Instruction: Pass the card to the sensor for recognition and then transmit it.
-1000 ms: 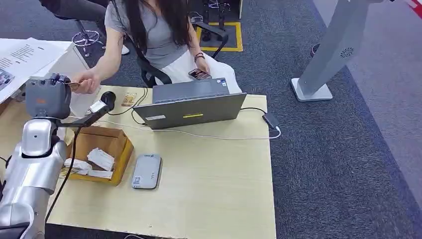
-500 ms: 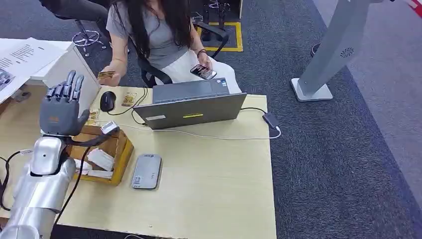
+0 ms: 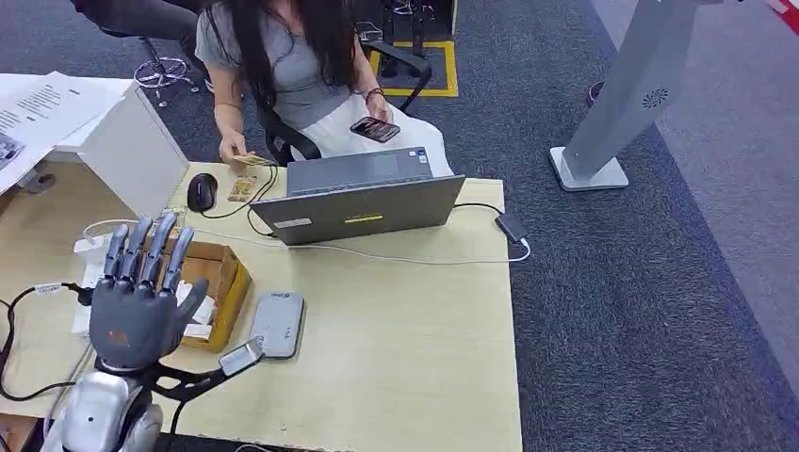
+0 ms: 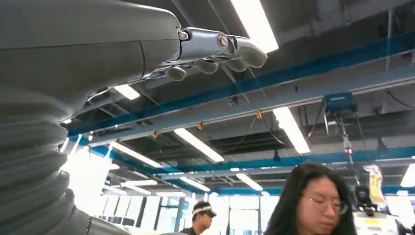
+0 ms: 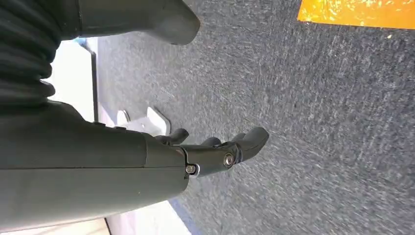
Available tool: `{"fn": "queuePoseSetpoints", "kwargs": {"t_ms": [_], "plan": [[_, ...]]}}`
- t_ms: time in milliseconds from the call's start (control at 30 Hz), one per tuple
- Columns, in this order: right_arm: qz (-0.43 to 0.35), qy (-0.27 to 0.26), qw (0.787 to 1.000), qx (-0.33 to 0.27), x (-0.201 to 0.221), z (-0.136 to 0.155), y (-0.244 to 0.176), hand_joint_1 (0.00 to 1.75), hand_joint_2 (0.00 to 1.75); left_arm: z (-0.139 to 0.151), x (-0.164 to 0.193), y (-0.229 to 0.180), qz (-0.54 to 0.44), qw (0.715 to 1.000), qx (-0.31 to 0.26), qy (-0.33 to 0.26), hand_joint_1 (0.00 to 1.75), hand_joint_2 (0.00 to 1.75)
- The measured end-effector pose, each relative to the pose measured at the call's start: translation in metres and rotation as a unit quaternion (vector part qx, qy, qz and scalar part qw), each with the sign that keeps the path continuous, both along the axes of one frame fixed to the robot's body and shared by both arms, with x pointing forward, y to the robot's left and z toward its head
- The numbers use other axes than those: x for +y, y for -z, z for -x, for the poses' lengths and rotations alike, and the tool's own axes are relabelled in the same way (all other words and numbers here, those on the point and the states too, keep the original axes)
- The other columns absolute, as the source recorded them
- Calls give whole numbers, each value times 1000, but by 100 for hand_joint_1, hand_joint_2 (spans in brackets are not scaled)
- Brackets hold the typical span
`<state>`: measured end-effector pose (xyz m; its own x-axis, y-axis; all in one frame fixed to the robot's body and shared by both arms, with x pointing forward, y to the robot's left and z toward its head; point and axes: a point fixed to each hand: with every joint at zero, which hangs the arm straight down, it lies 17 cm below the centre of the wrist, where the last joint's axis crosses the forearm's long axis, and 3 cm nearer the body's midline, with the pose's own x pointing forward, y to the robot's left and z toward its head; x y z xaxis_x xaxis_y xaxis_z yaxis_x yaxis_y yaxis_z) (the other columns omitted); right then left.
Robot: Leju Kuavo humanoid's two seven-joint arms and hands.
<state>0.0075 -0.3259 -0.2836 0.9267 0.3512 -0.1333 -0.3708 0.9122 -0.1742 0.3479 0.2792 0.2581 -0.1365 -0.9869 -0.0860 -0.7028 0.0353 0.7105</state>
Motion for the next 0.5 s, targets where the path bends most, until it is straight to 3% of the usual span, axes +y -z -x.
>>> {"fn": "queuePoseSetpoints", "kwargs": {"t_ms": [233,367,400,467,500], "plan": [[0,0,1000,0,0,0,0,0,175,1,0,1,0,1000,1,0,0,175],[-1,9,1000,0,3,2,0,0,175,24,-5,-2,8,1000,3,8,0,175],[-1,16,1000,0,4,3,0,0,175,31,0,7,27,999,26,5,0,175],[-3,25,1000,-3,9,4,1,0,175,42,46,81,49,981,188,-25,0,175],[-4,25,1000,-4,9,4,1,0,175,42,56,87,43,979,196,-33,0,175]]}}
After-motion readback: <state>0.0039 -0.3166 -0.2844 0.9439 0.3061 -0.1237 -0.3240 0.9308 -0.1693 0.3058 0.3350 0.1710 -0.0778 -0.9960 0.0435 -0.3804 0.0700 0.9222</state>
